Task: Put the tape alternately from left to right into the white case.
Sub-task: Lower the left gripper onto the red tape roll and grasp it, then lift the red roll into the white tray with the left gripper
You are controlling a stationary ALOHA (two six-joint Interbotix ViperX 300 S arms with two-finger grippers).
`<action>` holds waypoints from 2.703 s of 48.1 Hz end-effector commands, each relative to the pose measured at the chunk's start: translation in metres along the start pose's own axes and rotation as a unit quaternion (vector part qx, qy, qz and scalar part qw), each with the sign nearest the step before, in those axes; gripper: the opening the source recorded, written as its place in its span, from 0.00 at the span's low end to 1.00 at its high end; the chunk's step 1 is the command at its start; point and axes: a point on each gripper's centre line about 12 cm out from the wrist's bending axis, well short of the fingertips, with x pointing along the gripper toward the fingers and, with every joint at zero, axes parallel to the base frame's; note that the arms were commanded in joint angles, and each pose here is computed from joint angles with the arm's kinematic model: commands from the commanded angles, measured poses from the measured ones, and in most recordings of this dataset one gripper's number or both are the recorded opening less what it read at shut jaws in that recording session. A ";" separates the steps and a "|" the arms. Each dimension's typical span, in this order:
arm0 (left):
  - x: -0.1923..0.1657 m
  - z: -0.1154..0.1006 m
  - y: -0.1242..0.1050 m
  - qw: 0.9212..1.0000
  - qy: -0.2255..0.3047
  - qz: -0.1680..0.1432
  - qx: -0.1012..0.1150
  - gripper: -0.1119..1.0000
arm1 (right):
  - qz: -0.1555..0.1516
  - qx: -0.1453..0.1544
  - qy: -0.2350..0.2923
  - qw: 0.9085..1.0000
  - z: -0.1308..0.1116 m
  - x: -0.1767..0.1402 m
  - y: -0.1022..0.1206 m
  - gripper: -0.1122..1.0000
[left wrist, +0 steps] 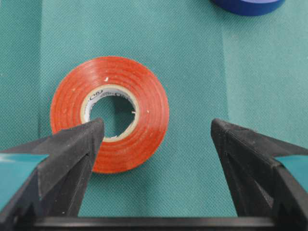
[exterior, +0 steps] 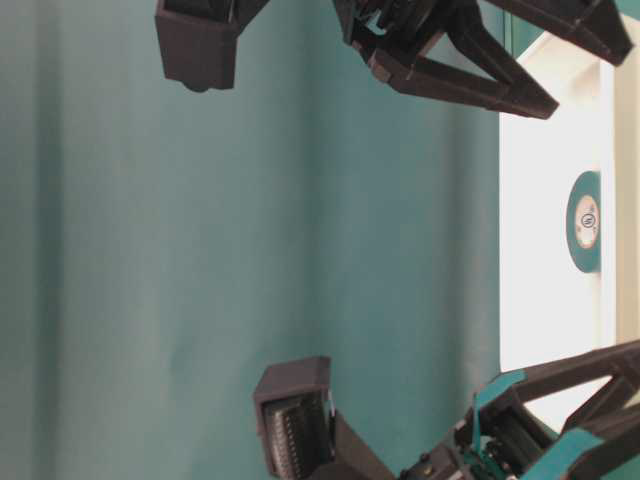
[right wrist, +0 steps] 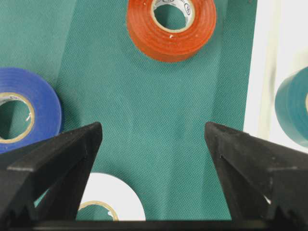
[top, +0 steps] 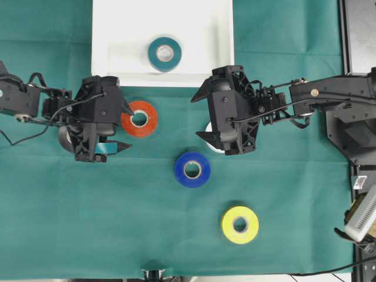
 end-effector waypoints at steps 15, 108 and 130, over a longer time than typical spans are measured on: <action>0.024 0.007 0.003 1.000 0.001 0.003 0.002 0.97 | 0.003 0.001 -0.017 1.000 0.006 -0.006 0.001 0.76; -0.028 0.043 0.009 1.000 0.018 0.008 -0.004 0.35 | 0.007 0.001 -0.024 1.000 0.003 -0.005 0.002 0.76; -0.033 0.039 0.081 0.997 0.026 0.077 -0.018 0.35 | 0.009 0.000 -0.026 1.000 0.001 -0.005 0.003 0.76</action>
